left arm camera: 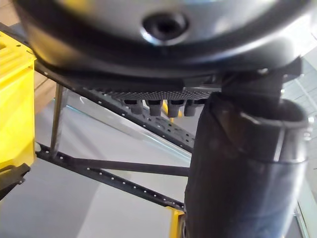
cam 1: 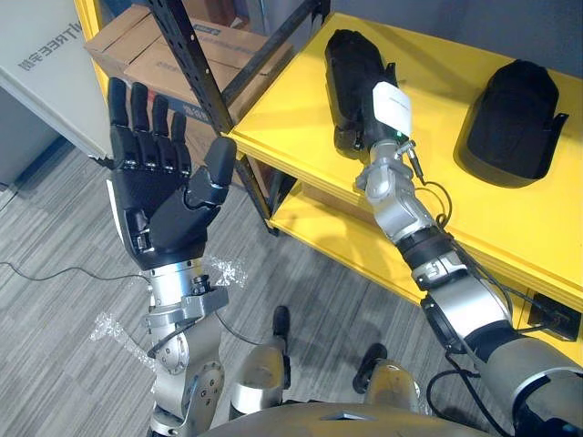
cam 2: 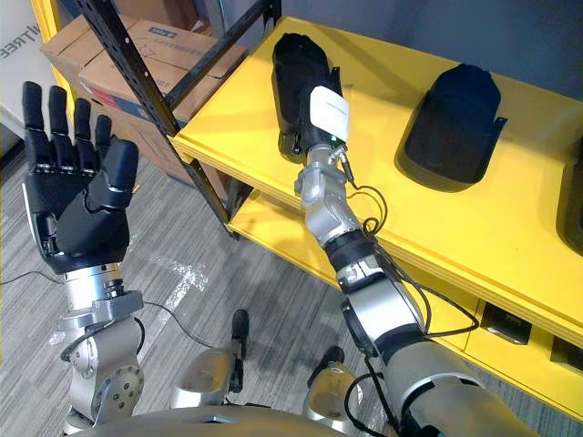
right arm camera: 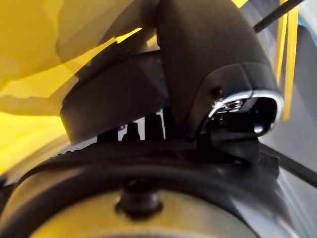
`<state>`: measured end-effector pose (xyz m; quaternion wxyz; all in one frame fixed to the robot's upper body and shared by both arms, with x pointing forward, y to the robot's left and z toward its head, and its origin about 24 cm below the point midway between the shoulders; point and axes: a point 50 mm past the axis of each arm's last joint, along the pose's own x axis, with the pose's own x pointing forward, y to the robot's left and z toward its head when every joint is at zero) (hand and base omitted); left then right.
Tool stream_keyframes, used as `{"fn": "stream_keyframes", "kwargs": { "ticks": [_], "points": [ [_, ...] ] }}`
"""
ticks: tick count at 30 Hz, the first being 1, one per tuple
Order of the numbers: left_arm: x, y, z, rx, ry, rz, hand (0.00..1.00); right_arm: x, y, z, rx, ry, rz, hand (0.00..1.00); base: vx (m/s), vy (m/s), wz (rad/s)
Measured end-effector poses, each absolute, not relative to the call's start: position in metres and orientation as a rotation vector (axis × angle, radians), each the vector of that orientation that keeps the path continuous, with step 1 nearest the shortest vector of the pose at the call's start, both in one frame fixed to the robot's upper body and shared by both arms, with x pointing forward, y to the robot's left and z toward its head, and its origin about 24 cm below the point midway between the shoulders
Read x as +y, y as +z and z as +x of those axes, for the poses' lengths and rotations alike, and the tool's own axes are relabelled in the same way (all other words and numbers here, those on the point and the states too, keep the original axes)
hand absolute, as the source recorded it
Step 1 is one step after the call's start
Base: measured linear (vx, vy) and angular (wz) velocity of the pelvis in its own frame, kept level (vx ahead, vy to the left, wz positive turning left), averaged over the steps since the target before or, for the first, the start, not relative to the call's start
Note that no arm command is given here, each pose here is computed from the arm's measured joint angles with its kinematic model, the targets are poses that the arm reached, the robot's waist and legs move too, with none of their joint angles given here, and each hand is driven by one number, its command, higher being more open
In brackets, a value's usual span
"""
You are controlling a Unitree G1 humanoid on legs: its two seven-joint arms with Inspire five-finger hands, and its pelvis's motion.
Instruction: Walk over and take three plastic housings, then place them on the shelf
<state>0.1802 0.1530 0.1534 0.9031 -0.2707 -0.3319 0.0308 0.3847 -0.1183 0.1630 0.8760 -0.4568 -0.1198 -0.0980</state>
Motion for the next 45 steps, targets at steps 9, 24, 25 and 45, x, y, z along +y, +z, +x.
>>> {"fn": "stream_keyframes", "kwargs": {
  "ticks": [9,24,25,45],
  "points": [
    [0.148,0.151,0.183,-0.64,0.034,-0.554,1.0,-0.089,0.165,0.341,-0.416,0.048,-0.822,1.0,0.03,-0.017,-0.19],
    [0.146,0.148,0.187,-0.589,-0.044,-0.484,1.0,-0.069,0.196,0.308,-0.622,0.508,-1.094,1.0,0.0,-0.014,-0.03],
    [0.148,0.148,0.187,-0.588,-0.044,-0.474,1.0,-0.068,0.195,0.308,-0.609,0.562,-1.151,1.0,0.0,0.0,0.0],
    [0.156,0.149,0.187,-0.624,-0.053,-0.383,1.0,-0.131,0.183,0.369,-0.207,0.432,-1.393,1.0,0.0,-0.009,0.05]
  ]
}}
